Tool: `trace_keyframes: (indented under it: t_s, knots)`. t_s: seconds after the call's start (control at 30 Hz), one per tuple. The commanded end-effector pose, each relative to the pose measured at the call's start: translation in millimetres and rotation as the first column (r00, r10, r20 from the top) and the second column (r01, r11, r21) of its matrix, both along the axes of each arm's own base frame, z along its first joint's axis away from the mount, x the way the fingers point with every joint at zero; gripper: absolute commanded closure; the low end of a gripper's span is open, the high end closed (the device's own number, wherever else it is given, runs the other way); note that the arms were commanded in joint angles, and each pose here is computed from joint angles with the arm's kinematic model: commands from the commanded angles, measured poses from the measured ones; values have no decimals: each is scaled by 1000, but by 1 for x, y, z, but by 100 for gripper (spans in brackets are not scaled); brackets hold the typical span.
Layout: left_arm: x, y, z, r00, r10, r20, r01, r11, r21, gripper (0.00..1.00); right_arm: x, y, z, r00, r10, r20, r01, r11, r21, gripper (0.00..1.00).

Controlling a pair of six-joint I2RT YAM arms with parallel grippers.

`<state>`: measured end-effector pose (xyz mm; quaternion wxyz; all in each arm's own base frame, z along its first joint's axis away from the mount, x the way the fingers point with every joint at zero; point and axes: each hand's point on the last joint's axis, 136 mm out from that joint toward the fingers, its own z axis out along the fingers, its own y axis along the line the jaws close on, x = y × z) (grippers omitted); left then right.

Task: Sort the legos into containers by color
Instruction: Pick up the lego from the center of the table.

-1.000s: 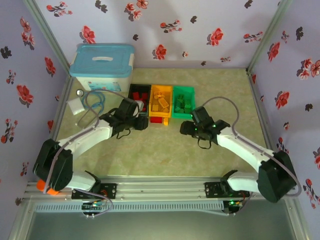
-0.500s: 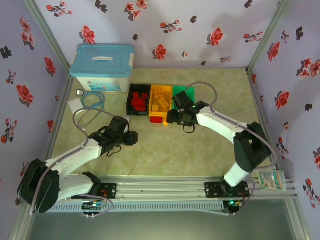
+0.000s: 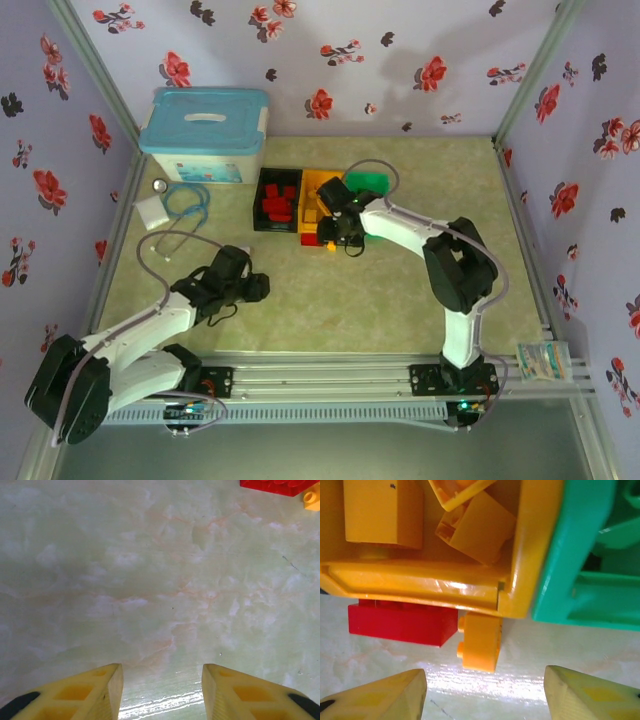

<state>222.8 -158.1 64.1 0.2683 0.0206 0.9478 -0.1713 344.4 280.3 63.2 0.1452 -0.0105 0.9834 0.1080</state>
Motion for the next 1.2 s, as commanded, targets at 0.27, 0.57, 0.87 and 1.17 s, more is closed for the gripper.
trace_keyframes:
  t_s: [0.27, 0.57, 0.87, 1.17]
  knots:
    - [-3, 8, 2, 999, 39, 14, -39, 999, -10, 55, -2, 5, -31, 997, 19, -68, -24, 997, -67, 45]
    - [-4, 8, 3, 999, 38, 14, -38, 999, -9, 55, -4, 1, -42, 997, 12, -76, -21, 994, -108, 56]
    - [-4, 9, 2, 999, 43, 15, -43, 999, -13, 55, -8, -11, -39, 999, -22, -49, 16, 992, -125, 64]
    - [-7, 9, -3, 999, 42, 9, -42, 999, -15, 55, -14, -13, -50, 997, -27, -68, 18, 992, -125, 67]
